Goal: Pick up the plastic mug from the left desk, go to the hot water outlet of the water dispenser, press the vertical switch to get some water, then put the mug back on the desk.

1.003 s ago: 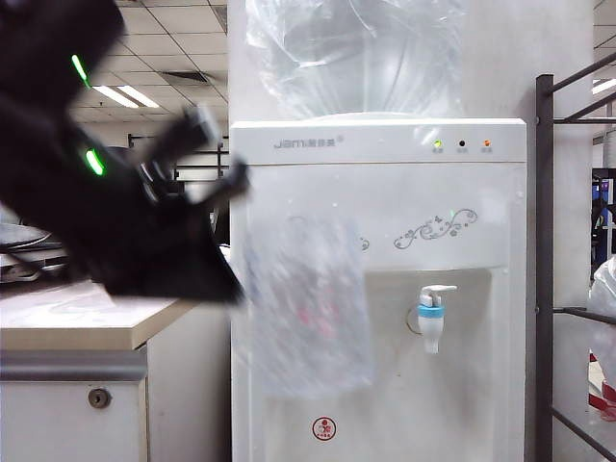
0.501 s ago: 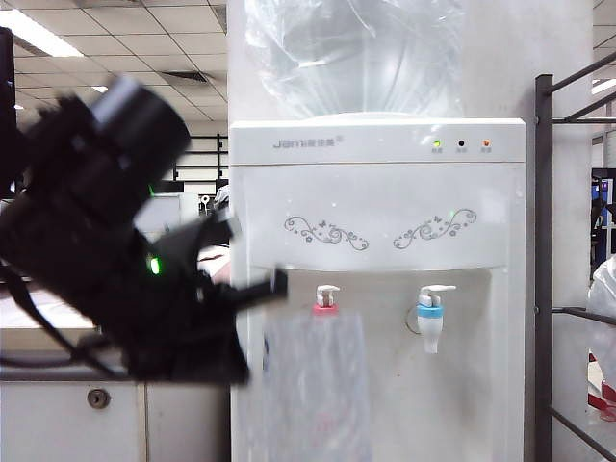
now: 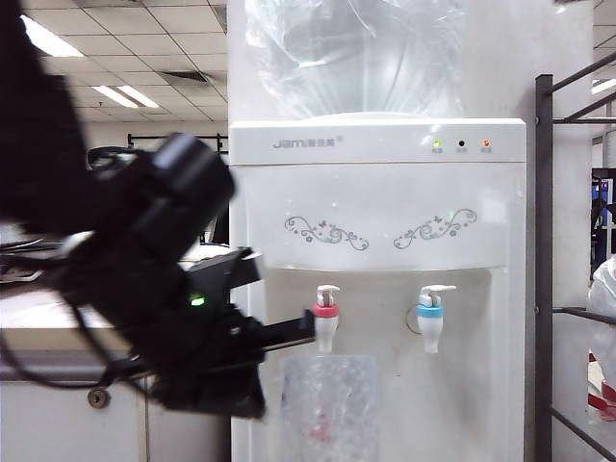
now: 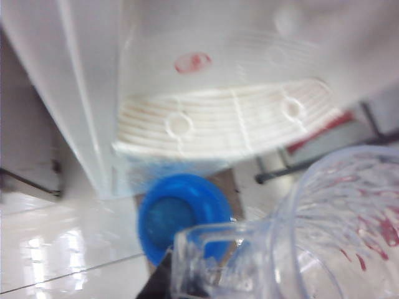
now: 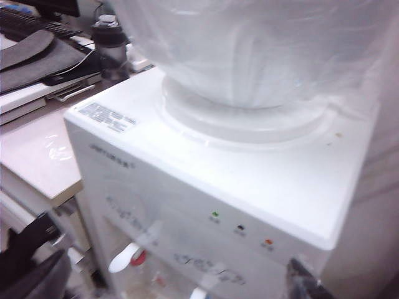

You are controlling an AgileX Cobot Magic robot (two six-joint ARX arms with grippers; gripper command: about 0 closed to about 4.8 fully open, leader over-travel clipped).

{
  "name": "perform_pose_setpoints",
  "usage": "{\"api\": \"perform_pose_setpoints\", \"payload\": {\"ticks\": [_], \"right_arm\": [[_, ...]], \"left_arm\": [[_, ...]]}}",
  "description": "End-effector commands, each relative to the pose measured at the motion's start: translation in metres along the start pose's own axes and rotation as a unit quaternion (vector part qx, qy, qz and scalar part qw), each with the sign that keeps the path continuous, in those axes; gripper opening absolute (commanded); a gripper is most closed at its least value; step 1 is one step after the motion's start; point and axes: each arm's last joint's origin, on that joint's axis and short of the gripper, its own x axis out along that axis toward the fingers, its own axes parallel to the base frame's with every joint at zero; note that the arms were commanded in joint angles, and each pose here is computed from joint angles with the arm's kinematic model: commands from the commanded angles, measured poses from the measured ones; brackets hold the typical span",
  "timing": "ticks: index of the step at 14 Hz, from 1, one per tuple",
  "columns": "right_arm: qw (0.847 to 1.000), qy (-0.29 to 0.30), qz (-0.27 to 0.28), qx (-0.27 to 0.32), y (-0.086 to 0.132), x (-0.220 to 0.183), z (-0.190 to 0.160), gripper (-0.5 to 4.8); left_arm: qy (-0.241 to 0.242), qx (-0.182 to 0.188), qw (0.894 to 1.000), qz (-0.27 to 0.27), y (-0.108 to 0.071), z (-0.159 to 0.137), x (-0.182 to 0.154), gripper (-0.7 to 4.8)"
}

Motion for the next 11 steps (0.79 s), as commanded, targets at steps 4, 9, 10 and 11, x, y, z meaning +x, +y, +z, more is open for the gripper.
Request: {"api": "perform_pose_setpoints", "payload": {"ticks": [4,9,10,11], "right_arm": [[1.000,0.000,0.022,0.014,0.000,0.005,0.001,4.79],[1.000,-0.001,0.023,0.014,0.000,0.005,0.001,4.79],[1.000,-0.001,0.023,0.014,0.000,0.005,0.001,4.79],[1.000,0.000,0.024,0.014,0.000,0.005,0.001,4.79]], "left_arm": [[0.001,-0.021,0.998,0.054,-0.006,0.019,0.011,-0.05],[0.023,-0.030,0.997,0.074,-0.006,0.030,0.015,-0.06],[0.017,-0.032,0.997,0.071,-0.006,0.035,0.015,-0.06],[0.014,-0.035,0.997,0.069,-0.007,0.038,0.015,-0.05]]}}
